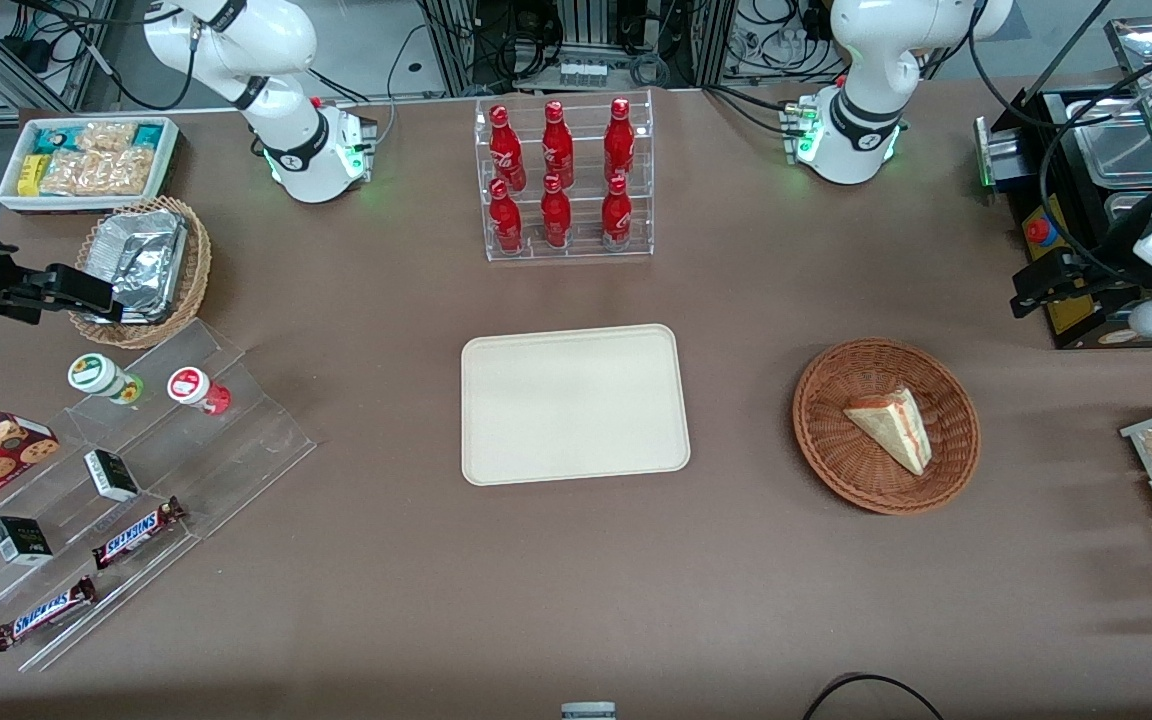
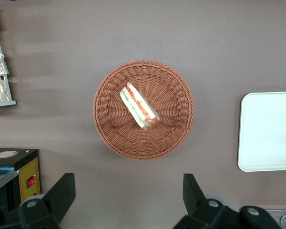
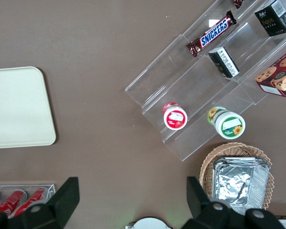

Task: Place sandwich from basket to tray
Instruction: 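Move the left gripper over the sandwich in the wicker basket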

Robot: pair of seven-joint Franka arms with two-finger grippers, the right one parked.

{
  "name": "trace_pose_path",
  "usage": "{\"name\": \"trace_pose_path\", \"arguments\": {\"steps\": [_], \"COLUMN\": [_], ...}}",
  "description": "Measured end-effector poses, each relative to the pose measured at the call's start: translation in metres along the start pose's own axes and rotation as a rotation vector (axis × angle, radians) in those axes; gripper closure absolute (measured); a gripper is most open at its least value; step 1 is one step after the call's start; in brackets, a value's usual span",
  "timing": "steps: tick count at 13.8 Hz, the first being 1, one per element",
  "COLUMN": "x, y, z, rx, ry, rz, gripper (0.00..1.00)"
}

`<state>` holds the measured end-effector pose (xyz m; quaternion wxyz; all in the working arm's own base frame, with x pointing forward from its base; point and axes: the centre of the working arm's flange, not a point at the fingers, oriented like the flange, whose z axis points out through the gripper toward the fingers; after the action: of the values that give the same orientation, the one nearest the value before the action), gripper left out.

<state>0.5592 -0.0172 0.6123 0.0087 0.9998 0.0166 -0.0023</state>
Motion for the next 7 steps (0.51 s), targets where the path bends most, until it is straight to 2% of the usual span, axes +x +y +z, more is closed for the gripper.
{"name": "trace_pose_path", "arguments": {"steps": [5, 7], "x": [0.006, 0.016], "y": [-0.003, -0.004], "z": [0.014, 0.039], "rx": [0.000, -0.001], "ry": [-0.021, -0.006], "rz": [-0.005, -0.007], "gripper": [0.00, 0.00]}}
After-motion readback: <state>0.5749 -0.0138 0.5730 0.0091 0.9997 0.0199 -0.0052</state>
